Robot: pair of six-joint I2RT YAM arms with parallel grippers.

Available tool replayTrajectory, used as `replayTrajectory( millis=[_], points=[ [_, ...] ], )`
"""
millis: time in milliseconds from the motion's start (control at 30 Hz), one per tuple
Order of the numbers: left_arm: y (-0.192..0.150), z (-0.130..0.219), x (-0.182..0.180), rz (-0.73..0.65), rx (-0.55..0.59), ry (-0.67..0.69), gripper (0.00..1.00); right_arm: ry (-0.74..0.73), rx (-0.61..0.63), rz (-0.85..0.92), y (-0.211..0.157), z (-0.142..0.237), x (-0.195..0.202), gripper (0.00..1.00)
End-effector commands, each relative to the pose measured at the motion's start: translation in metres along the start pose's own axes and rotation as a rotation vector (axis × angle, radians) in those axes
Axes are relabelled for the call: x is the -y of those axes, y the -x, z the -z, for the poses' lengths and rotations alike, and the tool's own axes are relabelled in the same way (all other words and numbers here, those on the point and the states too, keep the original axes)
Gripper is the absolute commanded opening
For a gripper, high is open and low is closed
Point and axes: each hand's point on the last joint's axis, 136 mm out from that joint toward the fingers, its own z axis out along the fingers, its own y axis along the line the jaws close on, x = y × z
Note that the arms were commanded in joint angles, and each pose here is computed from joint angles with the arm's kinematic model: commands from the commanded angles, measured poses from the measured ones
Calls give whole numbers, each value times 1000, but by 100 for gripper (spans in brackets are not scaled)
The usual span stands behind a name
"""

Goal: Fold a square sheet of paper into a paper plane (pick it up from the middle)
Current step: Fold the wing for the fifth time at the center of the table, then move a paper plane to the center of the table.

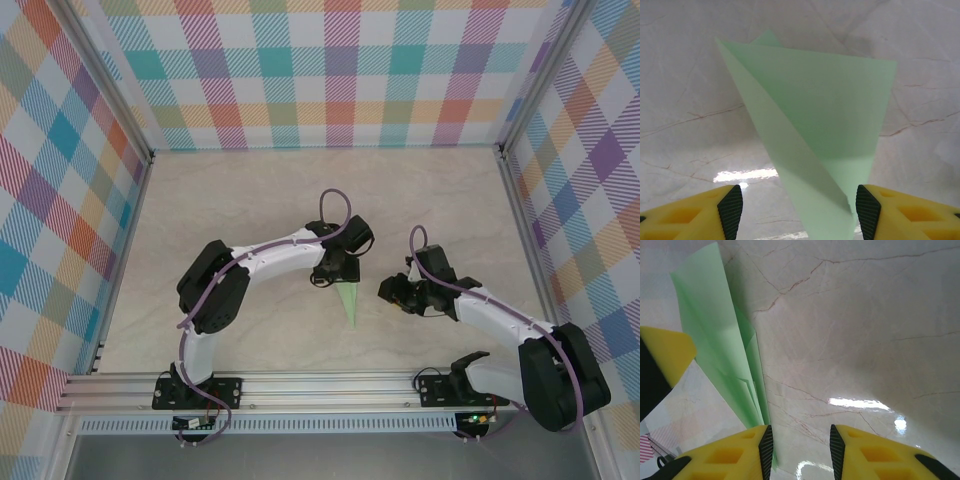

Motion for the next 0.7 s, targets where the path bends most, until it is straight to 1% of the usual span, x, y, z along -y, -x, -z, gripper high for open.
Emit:
replayTrajectory(
  millis=[0, 133, 333, 467, 567, 667],
  points=[
    [-1, 3, -6, 10, -9, 46, 63, 34, -27, 8, -5, -1, -4, 39],
    [-6, 1, -2, 4, -28, 19, 58, 61, -47, 13, -5, -5, -10, 40],
    [-8, 6, -7, 16, -10, 11, 49, 103, -83, 23, -4, -11, -21, 40],
    [-8, 11, -18, 22, 19, 23, 34, 126, -101, 51, -2, -16, -33, 41],
    [-10, 12, -25, 31, 33, 18, 18, 122, -125, 69, -1, -23, -40, 42],
    [-11, 15, -29, 43, 52, -7, 13, 126, -148, 93, -3, -32, -50, 42]
  ],
)
